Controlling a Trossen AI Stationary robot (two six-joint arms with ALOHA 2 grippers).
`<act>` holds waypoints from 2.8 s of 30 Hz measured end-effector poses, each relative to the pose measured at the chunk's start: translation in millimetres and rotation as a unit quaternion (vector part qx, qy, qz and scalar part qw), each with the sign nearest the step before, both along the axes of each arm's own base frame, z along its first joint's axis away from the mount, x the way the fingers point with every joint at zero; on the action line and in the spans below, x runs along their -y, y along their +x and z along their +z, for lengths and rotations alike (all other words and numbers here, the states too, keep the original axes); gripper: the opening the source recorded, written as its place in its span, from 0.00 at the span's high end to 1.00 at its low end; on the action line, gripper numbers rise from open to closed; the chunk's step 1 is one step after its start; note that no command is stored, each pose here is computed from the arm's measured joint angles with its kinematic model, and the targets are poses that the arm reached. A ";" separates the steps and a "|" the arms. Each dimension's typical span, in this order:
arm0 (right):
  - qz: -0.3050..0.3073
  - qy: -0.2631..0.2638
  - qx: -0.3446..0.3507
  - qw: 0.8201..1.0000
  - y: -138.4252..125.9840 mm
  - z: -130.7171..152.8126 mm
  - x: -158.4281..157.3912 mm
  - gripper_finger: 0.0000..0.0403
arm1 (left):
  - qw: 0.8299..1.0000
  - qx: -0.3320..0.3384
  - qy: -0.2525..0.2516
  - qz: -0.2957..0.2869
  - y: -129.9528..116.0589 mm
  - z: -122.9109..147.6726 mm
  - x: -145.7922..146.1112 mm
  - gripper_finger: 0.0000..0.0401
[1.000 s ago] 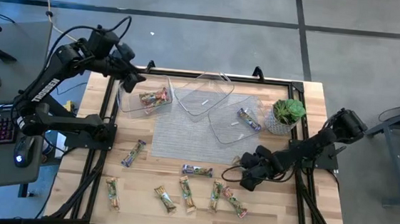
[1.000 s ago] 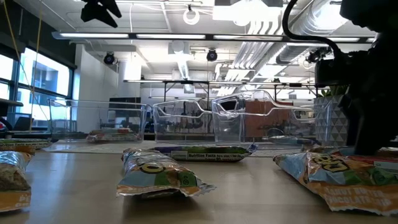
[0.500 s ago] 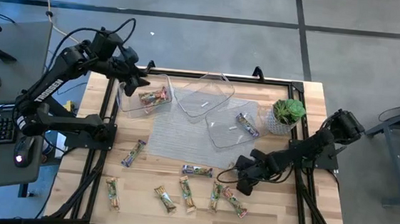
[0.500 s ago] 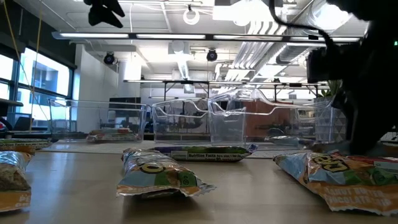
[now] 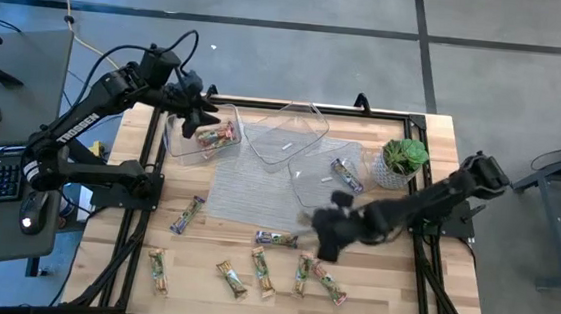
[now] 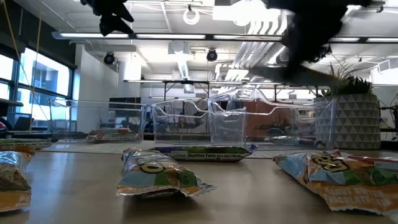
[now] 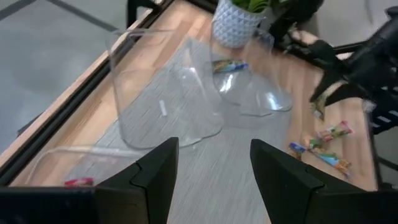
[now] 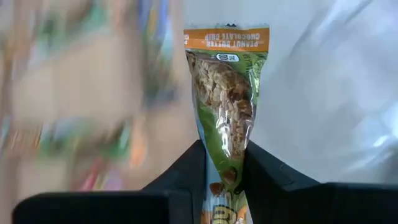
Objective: Pick and place Granola Bars by type
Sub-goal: Put the orange granola bar into the middle transparent bin, then put the blue granola bar into the right transparent bin
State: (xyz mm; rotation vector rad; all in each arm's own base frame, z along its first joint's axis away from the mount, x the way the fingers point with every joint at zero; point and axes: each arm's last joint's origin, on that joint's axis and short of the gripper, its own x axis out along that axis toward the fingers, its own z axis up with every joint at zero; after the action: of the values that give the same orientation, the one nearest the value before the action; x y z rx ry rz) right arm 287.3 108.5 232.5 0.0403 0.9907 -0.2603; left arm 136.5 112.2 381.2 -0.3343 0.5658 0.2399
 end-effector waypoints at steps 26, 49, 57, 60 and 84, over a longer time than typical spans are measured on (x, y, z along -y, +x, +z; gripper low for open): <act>-0.116 -0.074 0.096 0.986 66.0 -32.1 302.7 0.81 | 1.000 0.014 -0.003 -0.015 1.0 1.5 0.4 0.51; -0.060 -0.142 0.128 0.980 74.0 9.7 281.4 0.50 | 0.998 0.034 0.014 -0.059 7.5 4.8 6.7 0.51; -0.004 -0.157 0.244 0.957 55.8 97.9 214.8 0.56 | 1.000 -0.009 -0.001 -0.022 7.2 8.3 59.1 0.51; 0.012 -0.141 0.258 0.956 42.9 116.0 191.9 0.58 | 0.997 -0.060 -0.033 0.027 3.6 1.6 82.3 0.51; 0.086 -0.094 0.244 0.961 35.8 120.9 131.5 0.63 | 0.935 -0.228 -0.221 0.159 -1.6 -154.2 176.6 0.51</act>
State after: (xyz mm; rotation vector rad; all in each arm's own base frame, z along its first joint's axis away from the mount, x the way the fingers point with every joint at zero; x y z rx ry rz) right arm 323.1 -23.0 353.4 -0.1499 0.4711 -0.1715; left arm 134.9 -64.4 227.0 -0.8226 1.0293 0.5124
